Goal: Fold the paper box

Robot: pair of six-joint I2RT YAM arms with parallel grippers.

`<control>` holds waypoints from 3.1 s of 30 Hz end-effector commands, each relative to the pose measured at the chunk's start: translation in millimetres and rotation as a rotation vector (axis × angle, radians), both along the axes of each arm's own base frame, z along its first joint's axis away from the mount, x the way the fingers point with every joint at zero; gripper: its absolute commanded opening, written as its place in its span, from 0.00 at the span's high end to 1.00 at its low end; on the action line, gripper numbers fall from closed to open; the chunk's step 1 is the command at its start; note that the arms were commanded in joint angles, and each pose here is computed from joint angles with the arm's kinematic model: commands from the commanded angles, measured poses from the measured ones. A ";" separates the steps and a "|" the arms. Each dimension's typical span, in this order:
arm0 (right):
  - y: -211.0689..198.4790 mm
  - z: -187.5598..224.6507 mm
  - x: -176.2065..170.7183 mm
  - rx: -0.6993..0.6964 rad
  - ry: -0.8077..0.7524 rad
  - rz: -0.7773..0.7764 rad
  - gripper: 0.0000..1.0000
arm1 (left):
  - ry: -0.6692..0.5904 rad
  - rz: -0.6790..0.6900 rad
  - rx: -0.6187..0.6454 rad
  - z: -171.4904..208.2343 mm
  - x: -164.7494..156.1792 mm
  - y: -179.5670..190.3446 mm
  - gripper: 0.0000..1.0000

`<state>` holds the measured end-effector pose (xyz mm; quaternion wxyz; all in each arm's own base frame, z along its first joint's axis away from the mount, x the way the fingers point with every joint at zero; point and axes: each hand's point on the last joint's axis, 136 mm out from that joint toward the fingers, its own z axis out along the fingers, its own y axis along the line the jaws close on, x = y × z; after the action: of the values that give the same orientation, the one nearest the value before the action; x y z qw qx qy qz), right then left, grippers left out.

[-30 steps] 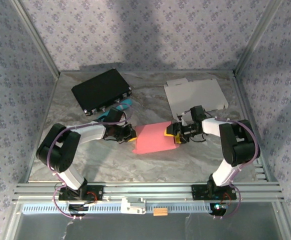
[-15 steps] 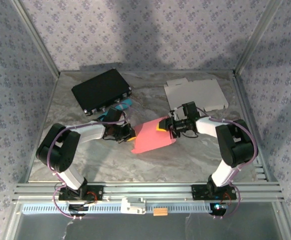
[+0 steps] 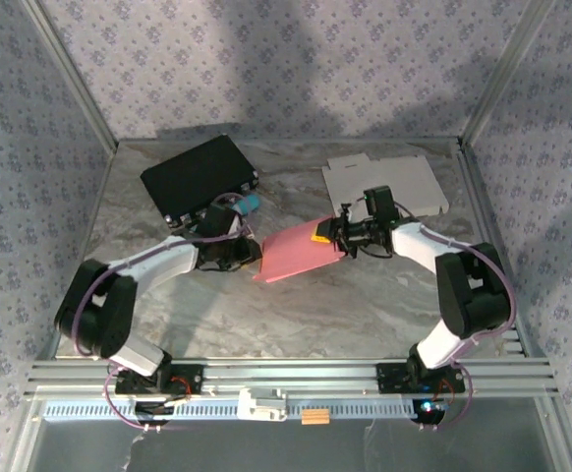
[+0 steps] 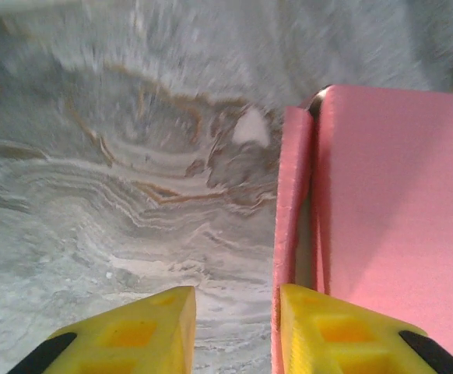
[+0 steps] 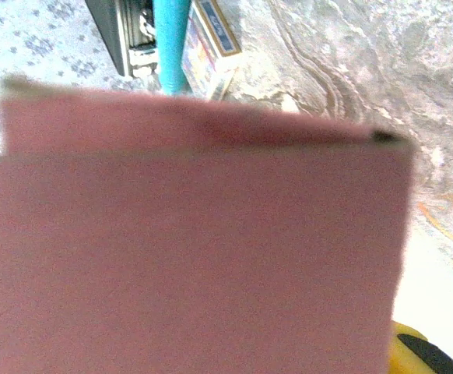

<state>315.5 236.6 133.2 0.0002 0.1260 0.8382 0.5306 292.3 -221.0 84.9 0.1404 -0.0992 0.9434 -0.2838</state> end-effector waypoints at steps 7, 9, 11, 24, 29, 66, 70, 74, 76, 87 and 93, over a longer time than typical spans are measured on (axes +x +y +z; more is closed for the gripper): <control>-32.1 32.5 3.8 0.016 0.287 -0.163 0.66 | -0.677 -0.216 0.191 125.2 -3.8 4.0 0.65; -36.8 33.7 1.1 0.010 0.351 -0.184 0.66 | -0.826 -0.332 0.162 141.3 -19.2 -7.9 0.62; -39.4 33.6 -3.4 0.010 0.419 -0.198 0.66 | -0.892 -0.417 0.179 145.5 -30.6 -14.3 0.59; -45.5 21.9 -34.8 0.005 0.684 -0.244 0.68 | -1.047 -0.981 0.341 120.0 -82.3 -72.0 0.49; -43.5 20.5 -40.8 0.009 0.712 -0.233 0.70 | -1.062 -0.960 0.404 112.1 -71.9 -73.2 0.45; -41.5 -34.1 -81.5 -0.024 0.887 -0.258 0.69 | -0.849 -1.213 0.383 50.5 -95.7 -95.0 0.60; -46.2 -43.5 -84.3 -0.039 0.904 -0.276 0.62 | -0.778 -1.245 0.367 38.7 -101.8 -97.4 0.61; -55.4 -52.7 -83.6 -0.049 0.912 -0.303 0.47 | -0.744 -1.265 0.367 29.4 -105.1 -104.0 0.62; -60.8 -54.0 -80.9 -0.049 0.910 -0.322 0.42 | -0.729 -1.266 0.378 25.4 -104.8 -107.0 0.61; -131.8 -26.2 -54.2 -0.169 0.771 -0.500 0.30 | -0.611 -1.234 0.397 17.0 -89.9 -125.6 0.58; -181.8 14.7 -37.3 -0.345 0.562 -0.621 0.30 | -0.574 -1.198 0.392 14.7 -83.5 -127.9 0.58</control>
<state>288.5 77.8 127.9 -0.1022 0.5205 0.7661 0.3630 215.7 -357.0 111.5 0.2610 0.5563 0.7741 -0.1523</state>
